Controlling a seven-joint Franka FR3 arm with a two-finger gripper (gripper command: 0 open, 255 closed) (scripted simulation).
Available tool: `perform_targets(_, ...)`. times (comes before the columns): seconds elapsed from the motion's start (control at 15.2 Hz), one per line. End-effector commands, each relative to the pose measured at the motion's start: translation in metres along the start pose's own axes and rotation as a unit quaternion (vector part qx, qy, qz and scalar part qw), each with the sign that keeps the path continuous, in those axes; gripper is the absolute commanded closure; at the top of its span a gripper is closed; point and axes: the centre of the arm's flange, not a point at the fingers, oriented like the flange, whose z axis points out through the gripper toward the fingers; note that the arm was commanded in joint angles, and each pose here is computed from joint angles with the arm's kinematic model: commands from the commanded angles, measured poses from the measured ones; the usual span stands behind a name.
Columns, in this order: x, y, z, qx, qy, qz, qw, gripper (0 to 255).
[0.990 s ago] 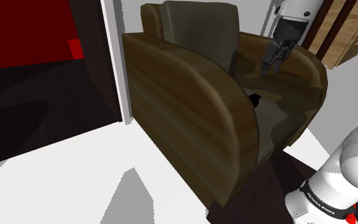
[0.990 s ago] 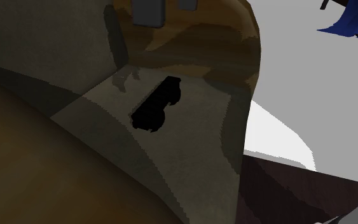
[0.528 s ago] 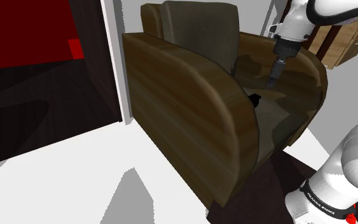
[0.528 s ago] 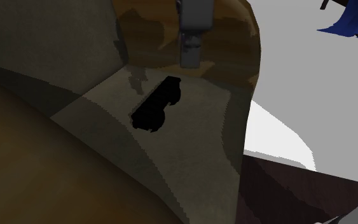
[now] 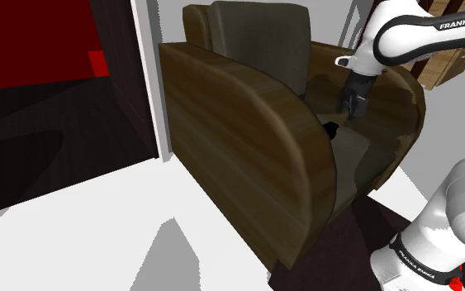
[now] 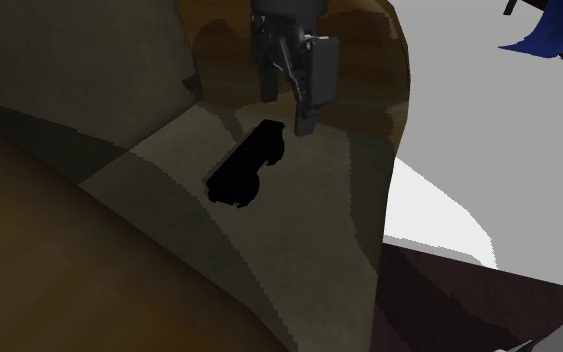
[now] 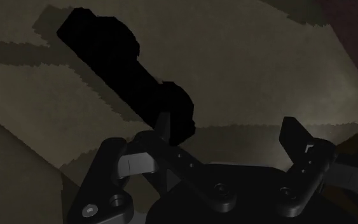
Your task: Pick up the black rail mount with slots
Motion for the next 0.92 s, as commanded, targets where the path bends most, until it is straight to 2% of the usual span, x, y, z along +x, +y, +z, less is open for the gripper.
perform_targets(0.0, -0.001, 0.022, 0.016, -0.004, -0.002, -0.059, 0.9982, 0)
perform_targets(0.13, 0.000, 0.041, 0.033, -0.007, -0.004, -0.114, 0.9935, 0)
perform_targets(0.26, 0.002, 0.060, 0.049, -0.010, -0.006, -0.168, 0.9857, 0)
perform_targets(0.4, 0.007, 0.079, 0.066, -0.012, -0.008, -0.222, 0.9750, 0)
perform_targets(0.53, 0.013, 0.098, 0.083, -0.015, -0.010, -0.275, 0.9613, 0)
perform_targets(0.59, 0.014, 0.099, 0.084, -0.015, -0.011, -0.280, 0.9598, 0)
perform_targets(0.86, 0.014, 0.099, 0.106, -0.015, -0.011, -0.280, 0.9598, 0)
